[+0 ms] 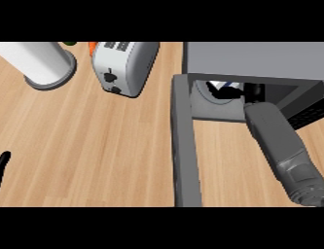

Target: Pick up the milk, place it into the microwave and close the microwave

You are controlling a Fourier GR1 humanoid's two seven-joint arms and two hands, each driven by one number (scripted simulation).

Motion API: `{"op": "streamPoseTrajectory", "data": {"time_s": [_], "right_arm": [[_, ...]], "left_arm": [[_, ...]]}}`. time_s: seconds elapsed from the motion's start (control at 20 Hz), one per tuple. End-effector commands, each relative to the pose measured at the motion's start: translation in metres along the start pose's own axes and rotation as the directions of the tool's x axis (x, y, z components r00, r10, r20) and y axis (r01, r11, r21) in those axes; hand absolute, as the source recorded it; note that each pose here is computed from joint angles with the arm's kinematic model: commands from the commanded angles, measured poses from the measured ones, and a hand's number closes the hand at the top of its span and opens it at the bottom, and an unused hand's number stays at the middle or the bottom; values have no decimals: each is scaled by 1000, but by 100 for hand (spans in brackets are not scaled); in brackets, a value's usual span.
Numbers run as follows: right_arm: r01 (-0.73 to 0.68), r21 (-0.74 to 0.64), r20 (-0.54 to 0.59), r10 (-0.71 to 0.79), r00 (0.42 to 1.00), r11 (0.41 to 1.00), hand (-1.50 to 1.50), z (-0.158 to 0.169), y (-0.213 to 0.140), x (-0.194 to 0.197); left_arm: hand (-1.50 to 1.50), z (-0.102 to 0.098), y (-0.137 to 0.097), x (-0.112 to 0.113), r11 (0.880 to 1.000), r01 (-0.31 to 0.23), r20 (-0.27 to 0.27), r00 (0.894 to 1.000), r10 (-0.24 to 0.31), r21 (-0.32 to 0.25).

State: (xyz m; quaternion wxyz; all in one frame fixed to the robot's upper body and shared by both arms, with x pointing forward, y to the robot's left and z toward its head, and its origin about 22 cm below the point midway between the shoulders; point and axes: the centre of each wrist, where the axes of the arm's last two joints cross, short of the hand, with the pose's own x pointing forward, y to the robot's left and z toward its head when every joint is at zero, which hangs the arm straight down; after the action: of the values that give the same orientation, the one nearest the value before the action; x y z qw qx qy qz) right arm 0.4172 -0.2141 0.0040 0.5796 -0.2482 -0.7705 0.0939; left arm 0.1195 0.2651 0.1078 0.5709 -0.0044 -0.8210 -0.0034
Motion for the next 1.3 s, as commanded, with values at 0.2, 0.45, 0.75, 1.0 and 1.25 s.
{"op": "streamPoseTrajectory", "data": {"time_s": [0.2,0.45,0.75,1.0,1.25], "right_arm": [[-243,-139,83,256,963,960,150,-23,-4,16],[-302,19,87,299,950,953,-150,-33,-8,23],[-284,87,66,279,958,955,-150,-24,11,25],[-246,76,79,240,968,966,-150,-12,38,30],[-225,-8,58,225,973,974,-150,-25,20,33]], "left_arm": [[-150,-4,-1,-2,999,44,-12,999,-44,-27],[-150,-12,6,-4,998,64,-13,998,-64,-8],[-150,-8,1,-10,997,60,-11,998,-61,-47],[-150,-17,-7,-5,997,67,1,998,-67,-30],[-150,-5,-1,-1,995,95,-11,995,-96,-22]]}}
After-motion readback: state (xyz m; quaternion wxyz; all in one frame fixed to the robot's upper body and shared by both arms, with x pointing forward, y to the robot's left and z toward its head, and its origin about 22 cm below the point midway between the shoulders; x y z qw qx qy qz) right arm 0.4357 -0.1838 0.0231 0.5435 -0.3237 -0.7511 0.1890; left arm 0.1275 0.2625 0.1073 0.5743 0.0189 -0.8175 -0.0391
